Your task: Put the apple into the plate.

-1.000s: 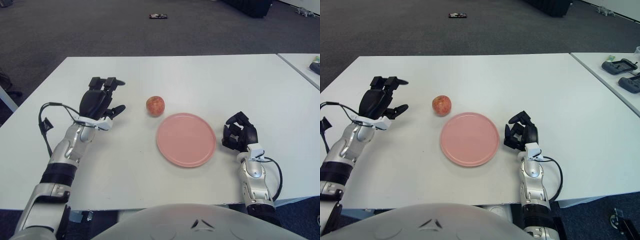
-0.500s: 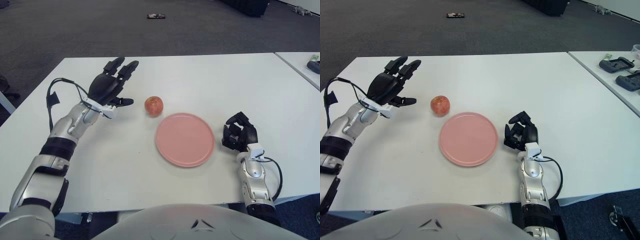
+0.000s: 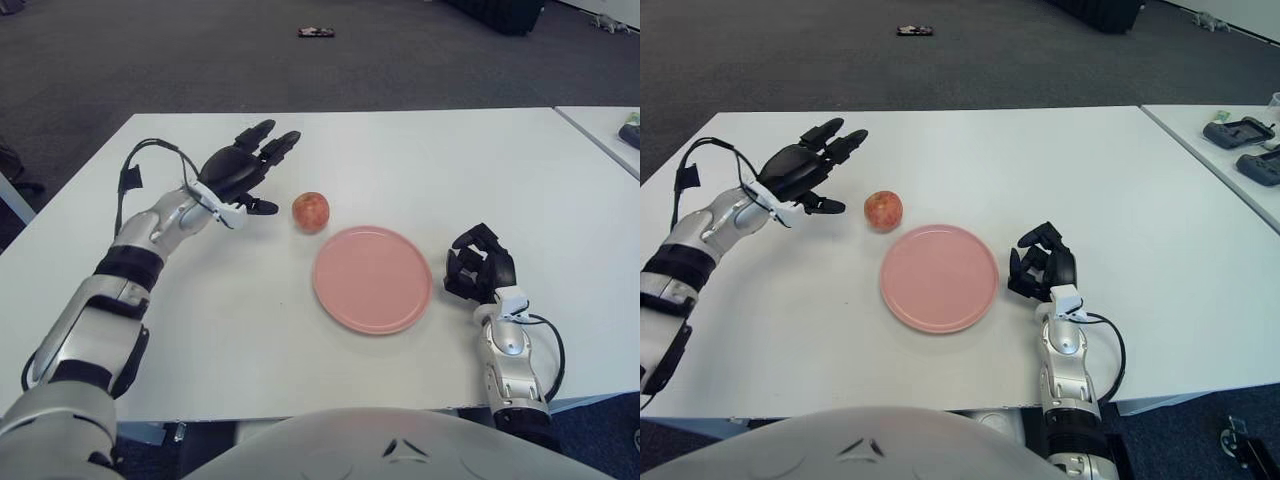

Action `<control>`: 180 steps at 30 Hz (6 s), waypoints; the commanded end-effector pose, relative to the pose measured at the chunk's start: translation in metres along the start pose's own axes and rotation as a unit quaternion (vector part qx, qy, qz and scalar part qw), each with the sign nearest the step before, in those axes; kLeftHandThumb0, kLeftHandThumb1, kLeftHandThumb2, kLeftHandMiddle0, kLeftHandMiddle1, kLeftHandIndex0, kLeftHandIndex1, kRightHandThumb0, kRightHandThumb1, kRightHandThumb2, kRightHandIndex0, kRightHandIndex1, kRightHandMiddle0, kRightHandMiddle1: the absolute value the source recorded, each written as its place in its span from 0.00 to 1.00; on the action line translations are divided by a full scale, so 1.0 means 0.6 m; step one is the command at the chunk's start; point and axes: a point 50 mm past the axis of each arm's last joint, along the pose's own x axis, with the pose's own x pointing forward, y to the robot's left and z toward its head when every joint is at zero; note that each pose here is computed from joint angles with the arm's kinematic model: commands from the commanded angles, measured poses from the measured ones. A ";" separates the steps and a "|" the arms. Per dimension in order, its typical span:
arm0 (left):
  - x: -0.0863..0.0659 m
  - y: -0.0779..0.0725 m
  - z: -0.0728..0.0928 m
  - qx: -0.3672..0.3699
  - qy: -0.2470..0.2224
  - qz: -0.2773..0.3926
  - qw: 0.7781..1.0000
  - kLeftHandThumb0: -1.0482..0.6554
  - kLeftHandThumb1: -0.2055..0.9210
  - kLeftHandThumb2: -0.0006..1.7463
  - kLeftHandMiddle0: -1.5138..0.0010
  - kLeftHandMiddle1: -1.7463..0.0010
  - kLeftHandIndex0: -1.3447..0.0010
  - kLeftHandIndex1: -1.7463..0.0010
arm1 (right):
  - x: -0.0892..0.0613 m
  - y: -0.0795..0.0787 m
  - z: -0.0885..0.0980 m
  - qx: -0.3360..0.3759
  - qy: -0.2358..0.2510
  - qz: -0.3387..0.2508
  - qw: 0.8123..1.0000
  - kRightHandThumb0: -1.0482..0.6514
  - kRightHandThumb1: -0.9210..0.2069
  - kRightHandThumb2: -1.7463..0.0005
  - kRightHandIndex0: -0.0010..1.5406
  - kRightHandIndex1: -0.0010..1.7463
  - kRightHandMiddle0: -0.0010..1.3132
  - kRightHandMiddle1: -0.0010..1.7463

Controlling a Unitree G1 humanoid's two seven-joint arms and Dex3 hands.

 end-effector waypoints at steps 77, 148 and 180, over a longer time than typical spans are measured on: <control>0.118 -0.070 0.064 -0.002 -0.011 -0.274 0.962 0.17 0.39 0.61 0.98 0.98 1.00 1.00 | -0.020 -0.019 0.018 -0.012 -0.013 -0.027 0.999 0.35 0.49 0.28 0.62 1.00 0.43 1.00; 0.094 -0.125 0.049 -0.050 0.083 -0.353 0.931 0.30 0.33 0.74 0.82 0.01 0.80 0.00 | -0.033 -0.030 0.034 -0.007 -0.028 -0.046 0.999 0.35 0.47 0.29 0.60 1.00 0.42 1.00; 0.093 -0.128 0.042 -0.121 0.126 -0.321 0.931 0.61 0.09 1.00 0.36 0.08 0.47 0.00 | -0.032 -0.036 0.038 -0.005 -0.033 -0.048 0.998 0.35 0.46 0.30 0.59 1.00 0.41 1.00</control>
